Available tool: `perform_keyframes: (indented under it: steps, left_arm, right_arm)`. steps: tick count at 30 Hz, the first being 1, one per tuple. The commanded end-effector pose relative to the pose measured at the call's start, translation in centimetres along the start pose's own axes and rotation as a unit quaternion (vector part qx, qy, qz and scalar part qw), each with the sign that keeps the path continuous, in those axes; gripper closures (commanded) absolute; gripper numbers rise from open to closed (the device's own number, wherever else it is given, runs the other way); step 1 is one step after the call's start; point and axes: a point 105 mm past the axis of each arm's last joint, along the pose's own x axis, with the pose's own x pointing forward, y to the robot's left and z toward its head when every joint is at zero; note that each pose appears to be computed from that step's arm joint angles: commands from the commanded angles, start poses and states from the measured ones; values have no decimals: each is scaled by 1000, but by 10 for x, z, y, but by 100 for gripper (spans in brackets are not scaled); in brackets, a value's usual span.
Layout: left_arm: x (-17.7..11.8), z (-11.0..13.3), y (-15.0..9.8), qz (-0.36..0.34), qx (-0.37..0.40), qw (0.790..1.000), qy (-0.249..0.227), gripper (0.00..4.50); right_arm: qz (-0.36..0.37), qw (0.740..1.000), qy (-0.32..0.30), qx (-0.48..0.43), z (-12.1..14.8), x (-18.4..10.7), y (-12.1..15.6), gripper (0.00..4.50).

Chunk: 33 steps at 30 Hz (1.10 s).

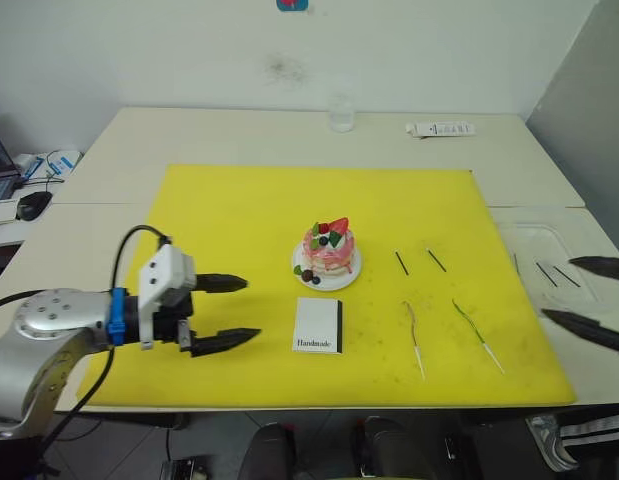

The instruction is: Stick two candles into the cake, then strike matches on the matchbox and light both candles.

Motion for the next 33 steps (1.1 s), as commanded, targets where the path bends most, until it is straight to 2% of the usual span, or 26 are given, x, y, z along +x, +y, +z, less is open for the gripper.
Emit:
perform_keyframes:
  steps: [1,6,11,17,31,33]
  left_arm:
    - [13,18,-14,-39,18,999,-26,3]
    - [27,27,-33,-103,38,993,-31,3]
    - [34,29,-48,-151,57,987,-26,3]
    - [39,28,-51,-162,59,985,-28,3]
    - [43,29,-50,-149,56,987,-33,3]
    - [42,29,-50,-148,56,987,-32,0]
  right_arm:
    - [-25,1000,-7,9,6,1,15,0]
    - [-52,997,18,55,-15,8,44,0]
    - [-85,991,47,89,-41,15,53,0]
    - [-94,987,67,114,-61,25,58,0]
    - [-134,979,101,118,-88,31,48,0]
    - [-130,977,104,133,-91,31,51,37]
